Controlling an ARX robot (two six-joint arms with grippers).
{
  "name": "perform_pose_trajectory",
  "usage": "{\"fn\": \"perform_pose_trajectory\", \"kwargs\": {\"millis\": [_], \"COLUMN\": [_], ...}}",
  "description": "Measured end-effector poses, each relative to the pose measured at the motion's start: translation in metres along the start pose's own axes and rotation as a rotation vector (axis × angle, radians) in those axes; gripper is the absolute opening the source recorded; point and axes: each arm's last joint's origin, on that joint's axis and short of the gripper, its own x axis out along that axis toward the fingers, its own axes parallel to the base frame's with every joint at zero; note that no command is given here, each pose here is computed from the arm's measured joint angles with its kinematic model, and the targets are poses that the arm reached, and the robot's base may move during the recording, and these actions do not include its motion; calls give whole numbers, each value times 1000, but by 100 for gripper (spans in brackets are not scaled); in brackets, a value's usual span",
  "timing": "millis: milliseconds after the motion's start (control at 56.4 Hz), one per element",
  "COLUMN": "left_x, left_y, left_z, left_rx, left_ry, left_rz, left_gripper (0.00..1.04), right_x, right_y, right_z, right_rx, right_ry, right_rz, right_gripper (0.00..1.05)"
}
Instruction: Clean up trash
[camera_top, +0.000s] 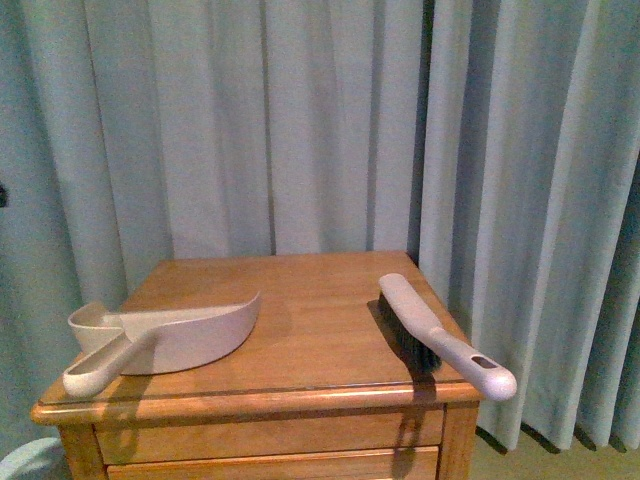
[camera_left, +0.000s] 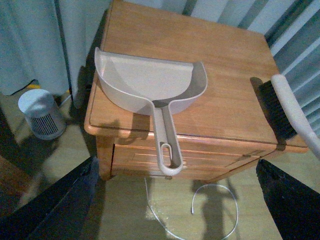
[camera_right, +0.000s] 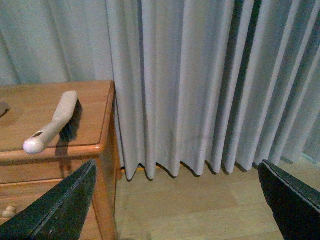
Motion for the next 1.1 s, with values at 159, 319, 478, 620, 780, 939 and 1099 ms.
{"fn": "perform_pose_trajectory", "kwargs": {"millis": [159,319,478,620,780,939,1099], "left_x": [43,81,111,126,138,146,156], "left_y": [-19,-35,-36,-30,-26,-22,-16], "left_z": [19,10,5,2,-4,-13,-27], "left_rx": [46,89,104,110,127,163,199], "left_ry": [83,163,203,220,232,242,275], "left_rz": [45,61,115,161,171,183,201], "left_gripper": [97,97,97,97,97,97,97], "right_x": [0,0,0,0,0,0,0], "right_y": [0,0,0,0,0,0,0], "right_z": [0,0,0,0,0,0,0], "right_rx": [0,0,0,0,0,0,0], "right_ry": [0,0,0,0,0,0,0], "right_rz": [0,0,0,0,0,0,0], "right_gripper": [97,97,97,97,97,97,97]}}
